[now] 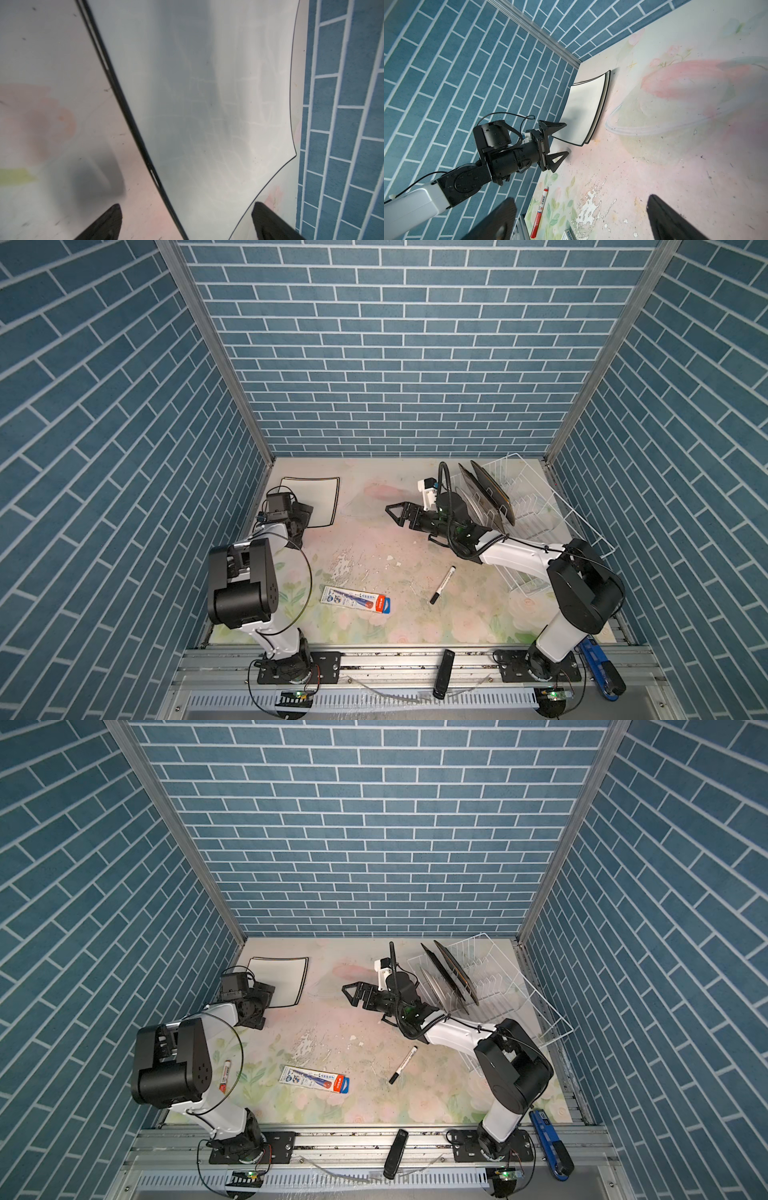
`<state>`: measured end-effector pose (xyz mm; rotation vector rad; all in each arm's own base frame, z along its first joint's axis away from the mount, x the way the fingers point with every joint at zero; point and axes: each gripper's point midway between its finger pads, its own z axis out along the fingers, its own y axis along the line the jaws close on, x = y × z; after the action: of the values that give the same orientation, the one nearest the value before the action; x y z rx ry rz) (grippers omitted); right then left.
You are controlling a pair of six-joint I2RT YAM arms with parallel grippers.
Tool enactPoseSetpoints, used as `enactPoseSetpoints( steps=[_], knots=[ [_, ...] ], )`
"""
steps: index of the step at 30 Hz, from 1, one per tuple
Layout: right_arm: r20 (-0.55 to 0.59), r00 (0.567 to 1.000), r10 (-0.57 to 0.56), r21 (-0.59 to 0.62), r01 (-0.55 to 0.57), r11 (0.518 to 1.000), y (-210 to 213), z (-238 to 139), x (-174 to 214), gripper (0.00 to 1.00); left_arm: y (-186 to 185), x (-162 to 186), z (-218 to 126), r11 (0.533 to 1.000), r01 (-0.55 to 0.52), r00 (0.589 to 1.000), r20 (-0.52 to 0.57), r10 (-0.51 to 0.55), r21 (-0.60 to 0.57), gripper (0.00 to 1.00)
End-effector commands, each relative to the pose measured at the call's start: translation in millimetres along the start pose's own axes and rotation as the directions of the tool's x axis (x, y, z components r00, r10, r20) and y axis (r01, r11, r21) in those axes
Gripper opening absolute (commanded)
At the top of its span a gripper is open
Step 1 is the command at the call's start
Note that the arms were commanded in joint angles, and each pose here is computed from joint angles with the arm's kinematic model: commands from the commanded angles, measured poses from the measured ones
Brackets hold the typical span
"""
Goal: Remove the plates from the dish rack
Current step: 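Open the left gripper and release the white square plate onto the stack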
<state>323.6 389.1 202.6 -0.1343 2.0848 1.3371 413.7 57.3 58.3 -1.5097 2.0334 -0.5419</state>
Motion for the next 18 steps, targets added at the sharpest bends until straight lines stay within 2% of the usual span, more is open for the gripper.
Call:
enactPoseSetpoints(
  steps=[1,18],
  knots=[
    [0.025,1.0,-0.005,0.005,0.005,1.0,4.1,-9.1,-2.1,0.99,-9.4,0.4,0.2,0.999,-0.032,0.999,-0.011,0.032,0.01,1.0],
    [0.025,1.0,-0.006,0.016,0.005,1.0,0.5,-9.0,-1.6,0.99,-31.2,-2.0,-2.7,0.997,-0.048,0.999,0.003,0.048,0.064,1.0]
  ],
)
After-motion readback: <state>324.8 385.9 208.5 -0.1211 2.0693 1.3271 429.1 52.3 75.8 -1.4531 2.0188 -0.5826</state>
